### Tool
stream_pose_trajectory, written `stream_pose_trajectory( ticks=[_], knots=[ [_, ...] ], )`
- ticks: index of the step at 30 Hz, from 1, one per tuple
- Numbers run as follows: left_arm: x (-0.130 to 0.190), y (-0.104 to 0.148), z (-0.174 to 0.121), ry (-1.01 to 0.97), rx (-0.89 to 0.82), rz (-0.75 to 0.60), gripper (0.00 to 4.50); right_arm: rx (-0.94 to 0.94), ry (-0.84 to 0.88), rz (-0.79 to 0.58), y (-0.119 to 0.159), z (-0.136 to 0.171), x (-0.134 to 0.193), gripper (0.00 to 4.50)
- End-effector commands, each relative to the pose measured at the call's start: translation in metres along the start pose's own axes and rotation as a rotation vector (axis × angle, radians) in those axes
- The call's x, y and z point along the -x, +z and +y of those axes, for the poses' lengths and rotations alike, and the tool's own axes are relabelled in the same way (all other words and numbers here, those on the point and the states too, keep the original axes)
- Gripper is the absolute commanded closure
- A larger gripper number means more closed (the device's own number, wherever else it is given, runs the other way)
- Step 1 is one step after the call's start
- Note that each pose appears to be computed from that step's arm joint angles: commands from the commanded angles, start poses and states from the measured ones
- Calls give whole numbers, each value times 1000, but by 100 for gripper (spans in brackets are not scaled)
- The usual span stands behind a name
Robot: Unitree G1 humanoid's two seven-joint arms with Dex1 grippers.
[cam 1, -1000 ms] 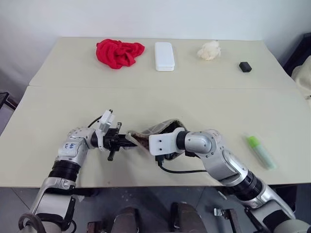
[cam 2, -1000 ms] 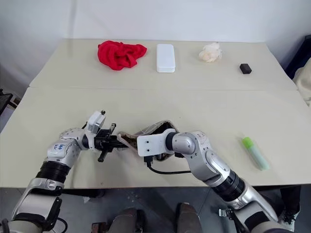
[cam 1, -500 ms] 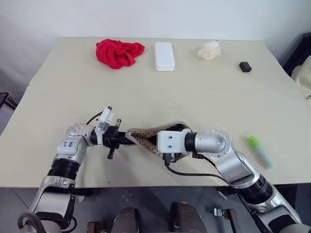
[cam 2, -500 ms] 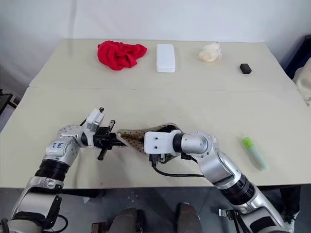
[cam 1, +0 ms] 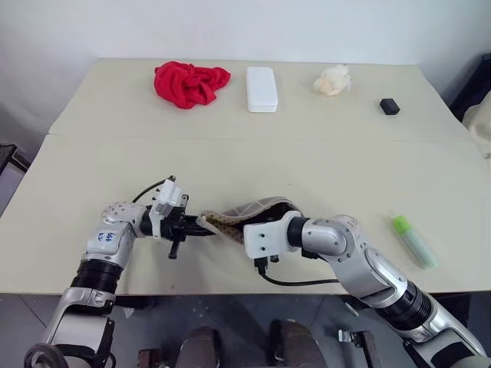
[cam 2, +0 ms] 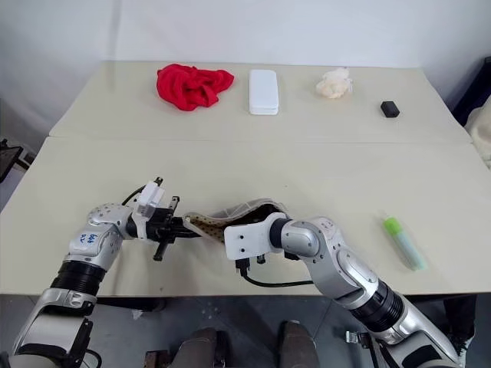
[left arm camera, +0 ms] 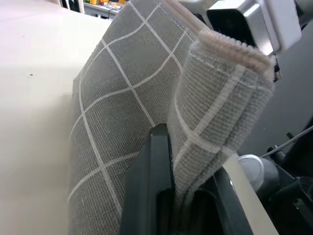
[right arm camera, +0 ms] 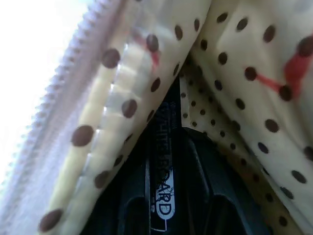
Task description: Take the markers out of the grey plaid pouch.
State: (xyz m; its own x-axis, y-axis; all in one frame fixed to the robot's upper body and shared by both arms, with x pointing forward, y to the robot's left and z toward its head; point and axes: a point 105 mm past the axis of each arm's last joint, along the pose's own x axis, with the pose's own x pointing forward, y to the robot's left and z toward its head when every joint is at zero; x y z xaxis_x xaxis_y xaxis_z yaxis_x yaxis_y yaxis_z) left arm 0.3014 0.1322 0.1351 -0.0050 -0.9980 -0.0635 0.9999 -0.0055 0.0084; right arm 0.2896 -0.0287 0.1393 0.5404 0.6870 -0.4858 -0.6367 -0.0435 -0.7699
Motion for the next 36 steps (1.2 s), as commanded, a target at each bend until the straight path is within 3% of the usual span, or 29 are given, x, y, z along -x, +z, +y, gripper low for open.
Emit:
stream_pose_trajectory(
  ticks=[1,3,9,15,20,30,36],
  knots=[
    [4,7,11,120,-56,-6,450,-182,-112,149,-27,-23,11,390],
    [-3,12,18,174,-96,-22,450,-268,-144,143,-25,-28,8,390],
    [-32,26,34,346,-256,11,450,12,-200,263,-31,-45,2,390],
    [-57,33,33,365,-395,85,450,-30,-200,130,-6,-44,-15,390],
    [-63,40,34,400,-242,-13,450,33,-142,27,7,-40,-14,391],
    [-33,22,43,447,-220,70,450,125,-245,166,-32,-60,24,391],
    [-33,22,42,427,-220,72,450,51,-286,109,-25,-72,45,391]
  ],
)
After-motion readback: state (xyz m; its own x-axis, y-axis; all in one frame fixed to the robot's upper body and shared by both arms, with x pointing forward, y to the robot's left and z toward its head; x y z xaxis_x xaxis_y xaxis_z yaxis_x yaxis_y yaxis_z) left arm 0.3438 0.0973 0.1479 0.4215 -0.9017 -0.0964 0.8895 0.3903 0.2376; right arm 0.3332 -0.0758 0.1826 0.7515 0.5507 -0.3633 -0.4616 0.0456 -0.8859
